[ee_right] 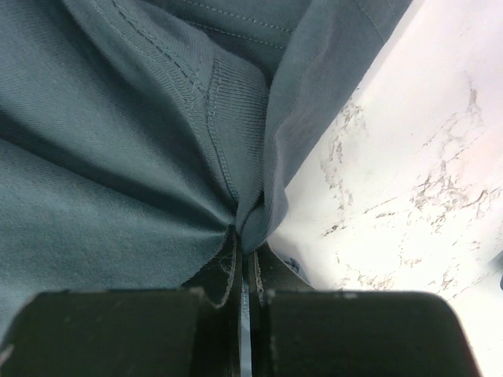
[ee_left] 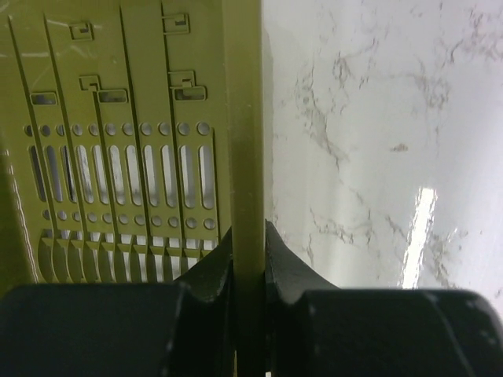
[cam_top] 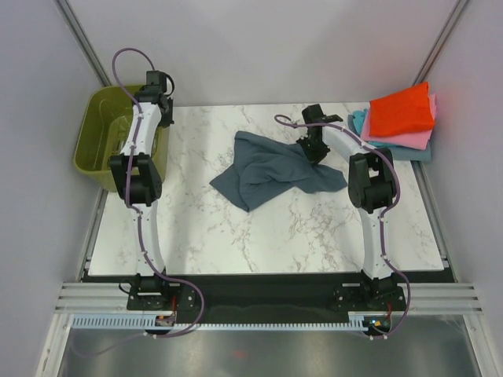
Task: Fold and stack the t-shirts
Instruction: Flatten the tshirt out
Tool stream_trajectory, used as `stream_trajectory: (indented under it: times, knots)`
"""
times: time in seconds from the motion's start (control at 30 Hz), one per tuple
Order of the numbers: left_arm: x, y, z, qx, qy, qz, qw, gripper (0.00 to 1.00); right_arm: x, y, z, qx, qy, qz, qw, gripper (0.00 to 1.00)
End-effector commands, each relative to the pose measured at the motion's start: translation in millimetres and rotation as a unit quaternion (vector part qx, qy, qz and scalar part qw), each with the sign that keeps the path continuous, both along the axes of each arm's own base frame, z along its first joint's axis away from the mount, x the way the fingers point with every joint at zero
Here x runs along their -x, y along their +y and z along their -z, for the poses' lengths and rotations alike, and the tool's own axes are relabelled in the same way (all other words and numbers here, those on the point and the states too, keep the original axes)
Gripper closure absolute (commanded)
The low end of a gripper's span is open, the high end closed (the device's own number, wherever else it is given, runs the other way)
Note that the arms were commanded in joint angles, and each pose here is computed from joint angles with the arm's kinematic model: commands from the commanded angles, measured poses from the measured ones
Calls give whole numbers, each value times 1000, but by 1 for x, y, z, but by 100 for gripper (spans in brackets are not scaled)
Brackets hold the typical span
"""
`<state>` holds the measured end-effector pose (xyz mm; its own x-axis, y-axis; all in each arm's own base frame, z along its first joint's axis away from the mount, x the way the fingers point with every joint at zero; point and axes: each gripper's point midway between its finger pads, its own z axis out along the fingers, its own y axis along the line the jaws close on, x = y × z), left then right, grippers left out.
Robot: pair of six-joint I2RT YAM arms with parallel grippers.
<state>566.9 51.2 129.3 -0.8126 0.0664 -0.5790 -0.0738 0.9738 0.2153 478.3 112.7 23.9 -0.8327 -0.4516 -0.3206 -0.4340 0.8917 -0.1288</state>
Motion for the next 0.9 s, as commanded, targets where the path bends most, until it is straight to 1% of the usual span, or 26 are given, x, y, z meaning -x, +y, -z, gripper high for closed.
stream_trajectory:
  times: [0.0, 0.13, 0.27, 0.4, 0.43, 0.47, 0.53, 0.67, 0.73, 0.77, 0.8, 0.83, 0.87]
  knots:
    - [-32, 16, 8, -25, -34, 11, 999, 98, 0, 2, -10, 11, -6, -5, 1000, 100]
    - [-44, 26, 14, -37, -45, 7, 998, 98, 6, 6, -8, 14, 0, -11, 1000, 100]
    - [-59, 36, 8, -57, -74, -2, 996, 97, 9, 5, -6, 17, 3, -12, 1000, 100]
    - [-82, 42, -9, -72, -126, 4, 989, 98, 12, 4, -4, 21, 6, -14, 1000, 100]
    - [-84, 46, -9, -84, -129, 3, 988, 98, 12, 4, -5, 23, 4, -13, 1000, 100]
    - [-92, 52, -13, -92, -149, -4, 984, 98, 12, 6, -6, 27, 3, -17, 999, 100]
    - [-99, 55, -19, -104, -167, -8, 980, 91, 12, 9, -8, 27, 0, -22, 999, 100]
    - [-112, 51, -42, -105, -211, 2, 972, 83, 11, 10, -11, 30, -4, -25, 999, 100]
    - [-116, 50, -62, -98, -239, -2, 966, 71, 11, 9, -12, 31, -5, -24, 999, 100]
    - [-116, 46, -70, -91, -248, 1, 964, 59, 12, 9, -13, 32, -6, -25, 999, 100]
    - [-114, 42, -95, -84, -268, 7, 960, 9, 12, 10, -14, 32, -7, -25, 999, 100]
    - [-113, 34, -108, -60, -283, 19, 957, 1, 12, 11, -17, 31, -10, -27, 999, 100]
    - [-110, 27, -120, -46, -292, 27, 955, 1, 12, 11, -19, 30, -11, -28, 999, 100]
